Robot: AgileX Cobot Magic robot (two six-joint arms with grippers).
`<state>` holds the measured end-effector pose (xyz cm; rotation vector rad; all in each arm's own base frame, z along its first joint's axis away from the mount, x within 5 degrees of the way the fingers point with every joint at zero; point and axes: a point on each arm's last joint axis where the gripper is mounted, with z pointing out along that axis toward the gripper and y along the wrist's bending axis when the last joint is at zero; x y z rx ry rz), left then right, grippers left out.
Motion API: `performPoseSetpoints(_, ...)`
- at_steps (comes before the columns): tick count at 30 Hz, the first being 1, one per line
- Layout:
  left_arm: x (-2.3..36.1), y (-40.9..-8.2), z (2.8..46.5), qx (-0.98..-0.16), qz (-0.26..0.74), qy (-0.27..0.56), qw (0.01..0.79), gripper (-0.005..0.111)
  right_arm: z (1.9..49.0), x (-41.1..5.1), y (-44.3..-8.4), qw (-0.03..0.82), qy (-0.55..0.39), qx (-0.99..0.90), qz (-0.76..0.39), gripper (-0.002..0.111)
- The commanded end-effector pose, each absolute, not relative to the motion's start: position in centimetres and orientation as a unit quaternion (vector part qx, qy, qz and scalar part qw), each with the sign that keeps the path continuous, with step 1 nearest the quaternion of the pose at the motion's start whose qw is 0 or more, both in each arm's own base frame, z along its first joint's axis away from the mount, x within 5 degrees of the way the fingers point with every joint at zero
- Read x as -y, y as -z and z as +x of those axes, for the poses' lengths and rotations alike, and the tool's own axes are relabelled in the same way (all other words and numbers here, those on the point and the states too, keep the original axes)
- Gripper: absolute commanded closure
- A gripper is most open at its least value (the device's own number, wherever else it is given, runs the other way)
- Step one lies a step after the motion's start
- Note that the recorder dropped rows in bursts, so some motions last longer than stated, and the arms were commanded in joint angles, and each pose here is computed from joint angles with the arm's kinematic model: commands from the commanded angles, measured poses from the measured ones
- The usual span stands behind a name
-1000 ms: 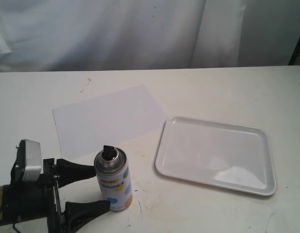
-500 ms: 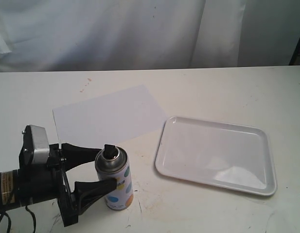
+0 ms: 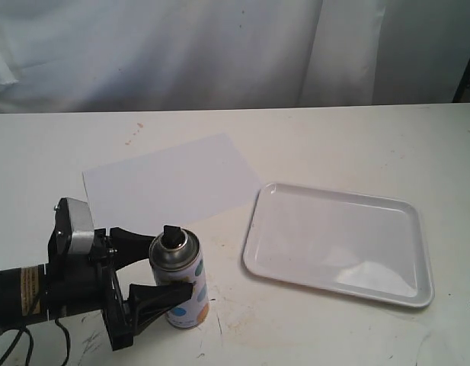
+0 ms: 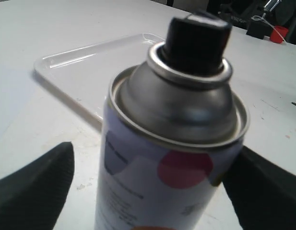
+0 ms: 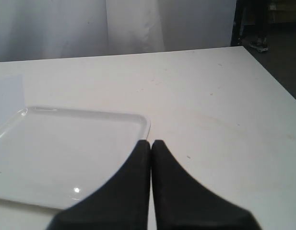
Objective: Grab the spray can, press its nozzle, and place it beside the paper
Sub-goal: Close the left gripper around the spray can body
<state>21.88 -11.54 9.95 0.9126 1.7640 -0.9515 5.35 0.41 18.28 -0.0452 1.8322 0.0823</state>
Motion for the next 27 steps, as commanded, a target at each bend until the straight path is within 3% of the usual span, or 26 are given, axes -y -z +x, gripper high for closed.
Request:
performPoseSetpoints(1, 11.9, -9.8, 22.3, -0.713, 0.364, 0.409, 0.438, 0.03, 5.3, -0.4, -18.2, 0.609, -0.037, -0.792, -0.016, 0.108)
performPoseSetpoints(20, 13.7, -9.8, 21.7, -0.702, 0.382, 0.431, 0.419, 0.03, 5.3, -0.4, -18.2, 0.609, -0.037, -0.792, -0.016, 0.108)
performPoseSetpoints(27, 13.8, -9.6, 22.3, -0.713, 0.359, 0.437, 0.414, 0.042, 5.3, -0.4, -18.2, 0.609, -0.037, -0.792, -0.016, 0.108)
